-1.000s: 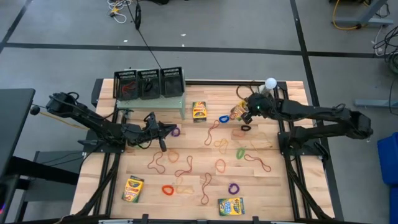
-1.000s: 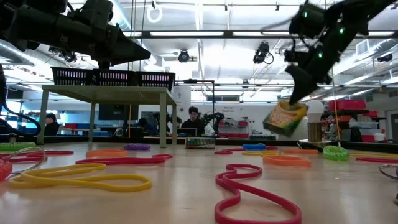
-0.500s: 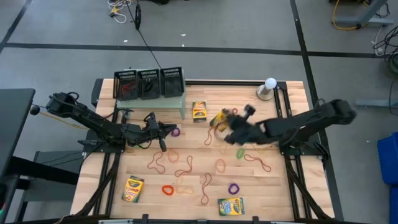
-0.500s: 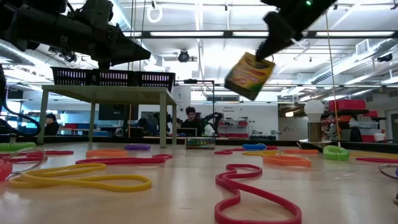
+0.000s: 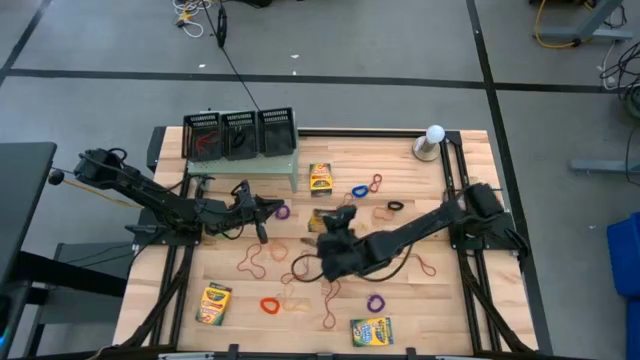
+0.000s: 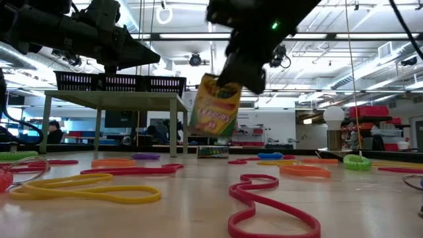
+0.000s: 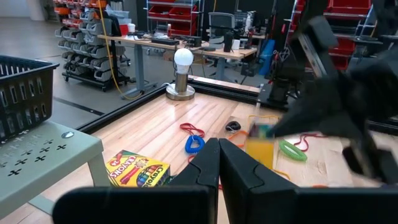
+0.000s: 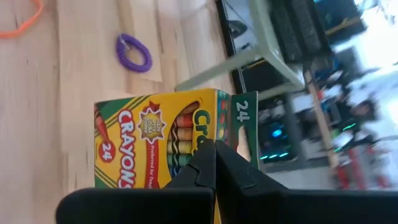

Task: Pick & Place Office Desk Supplies
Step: Put the crayon box into the right black bin on the shelf

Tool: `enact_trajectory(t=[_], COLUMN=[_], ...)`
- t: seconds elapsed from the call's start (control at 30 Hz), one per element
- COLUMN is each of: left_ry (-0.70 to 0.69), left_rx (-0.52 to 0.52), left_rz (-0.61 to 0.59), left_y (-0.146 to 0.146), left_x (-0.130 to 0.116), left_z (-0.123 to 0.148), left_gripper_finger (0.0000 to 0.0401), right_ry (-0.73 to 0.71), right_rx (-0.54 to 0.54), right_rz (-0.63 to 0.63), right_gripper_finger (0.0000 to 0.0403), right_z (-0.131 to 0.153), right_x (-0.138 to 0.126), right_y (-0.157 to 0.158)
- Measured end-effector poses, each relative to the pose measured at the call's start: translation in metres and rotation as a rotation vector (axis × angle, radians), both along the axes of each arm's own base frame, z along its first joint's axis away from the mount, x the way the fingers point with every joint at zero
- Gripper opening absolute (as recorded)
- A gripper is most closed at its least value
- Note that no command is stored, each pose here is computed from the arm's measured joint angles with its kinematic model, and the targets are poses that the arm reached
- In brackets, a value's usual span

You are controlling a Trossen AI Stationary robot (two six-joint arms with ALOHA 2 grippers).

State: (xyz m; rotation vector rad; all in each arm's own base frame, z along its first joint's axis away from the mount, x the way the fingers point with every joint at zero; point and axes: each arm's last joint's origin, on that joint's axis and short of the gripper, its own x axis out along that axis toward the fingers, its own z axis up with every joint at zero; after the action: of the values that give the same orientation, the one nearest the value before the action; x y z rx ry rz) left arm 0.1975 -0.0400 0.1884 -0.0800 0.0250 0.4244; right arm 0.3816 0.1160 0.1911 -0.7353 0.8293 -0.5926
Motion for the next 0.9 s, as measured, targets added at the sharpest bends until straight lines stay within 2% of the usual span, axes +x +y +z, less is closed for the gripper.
enact_trajectory(t=[0.23, 0.43, 0.73, 0.9], left_ry=[0.000, 0.000, 0.000, 0.000], left_rx=[0.000, 0.000, 0.000, 0.000], left_rz=[0.000, 0.000, 0.000, 0.000], left_y=[0.000, 0.000, 0.000, 0.000], left_x=[0.000, 0.000, 0.000, 0.000], left_z=[0.000, 0.000, 0.000, 0.000], left_gripper_finger=[0.0010, 0.0010, 0.0010, 0.0010], right_ry=[0.121, 0.177, 0.158, 0.131], right_rx=[-0.187, -0.247, -0.202, -0.157], right_rz=[0.081, 0.127, 0.156, 0.178], right_gripper_finger=[0.0000, 0.0000, 0.0001, 0.0025], right_z=[-0.035, -0.051, -0.052, -0.051], right_x=[0.025, 0.033, 0.035, 0.036], right_y=[0.008, 0.010, 0.012, 0.013])
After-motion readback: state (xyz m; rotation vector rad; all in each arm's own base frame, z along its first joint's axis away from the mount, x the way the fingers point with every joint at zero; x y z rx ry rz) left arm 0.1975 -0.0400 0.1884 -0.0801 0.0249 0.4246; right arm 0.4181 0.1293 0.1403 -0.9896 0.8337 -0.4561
